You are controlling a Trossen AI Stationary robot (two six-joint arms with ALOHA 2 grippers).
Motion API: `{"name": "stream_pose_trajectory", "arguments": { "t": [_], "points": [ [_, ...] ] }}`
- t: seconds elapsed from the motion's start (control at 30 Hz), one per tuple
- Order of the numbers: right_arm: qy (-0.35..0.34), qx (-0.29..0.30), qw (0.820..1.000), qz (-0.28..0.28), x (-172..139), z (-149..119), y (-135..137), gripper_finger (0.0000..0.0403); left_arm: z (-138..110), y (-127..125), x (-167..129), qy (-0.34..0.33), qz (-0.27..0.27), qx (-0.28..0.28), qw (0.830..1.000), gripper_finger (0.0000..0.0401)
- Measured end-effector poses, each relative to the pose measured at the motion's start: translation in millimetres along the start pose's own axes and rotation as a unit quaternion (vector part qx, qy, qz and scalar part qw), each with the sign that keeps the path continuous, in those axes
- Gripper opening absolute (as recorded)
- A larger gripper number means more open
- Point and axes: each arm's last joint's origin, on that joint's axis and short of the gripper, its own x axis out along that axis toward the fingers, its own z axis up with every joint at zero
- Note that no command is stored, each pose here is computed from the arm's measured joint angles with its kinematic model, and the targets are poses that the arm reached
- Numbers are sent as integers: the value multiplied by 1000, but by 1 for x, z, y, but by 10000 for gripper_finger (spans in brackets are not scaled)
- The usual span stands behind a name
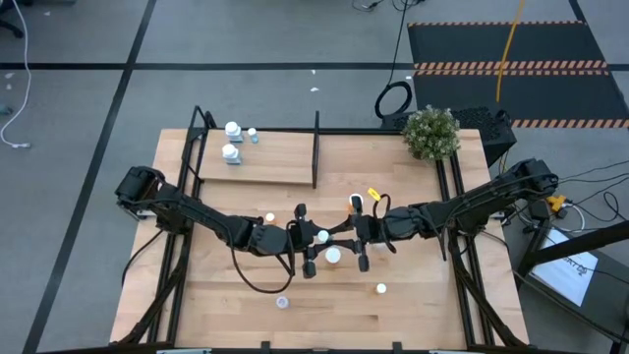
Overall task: Pick and place medicine bottles onto shelf by color
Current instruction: Put the blue pill bottle aligned with the other blue pill bottle on the shelf
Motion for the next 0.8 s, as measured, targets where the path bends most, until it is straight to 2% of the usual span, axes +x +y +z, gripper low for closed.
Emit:
{"name": "stream_pose_trajectory", "arguments": {
  "t": [0.27, 0.37, 0.6, 0.8],
  "points": [
    [0, -1, 1000, 4, 0, 0, 0, 92, 0, -4, -1, 1, -15, -4, 1000, 128],
    [0, -1, 1000, 6, 0, 0, 1, 92, 1, -8, -5, 1, -24, 1, 1000, 160],
    [-3, -2, 1000, 1, 0, 1, 0, 93, 11, -10, -20, 9, -18, -5, 1000, 267],
    [8, -11, 1000, -1, 0, -2, 0, 93, 23, -9, -37, 15, -20, -10, 1000, 313]
  ]
}}
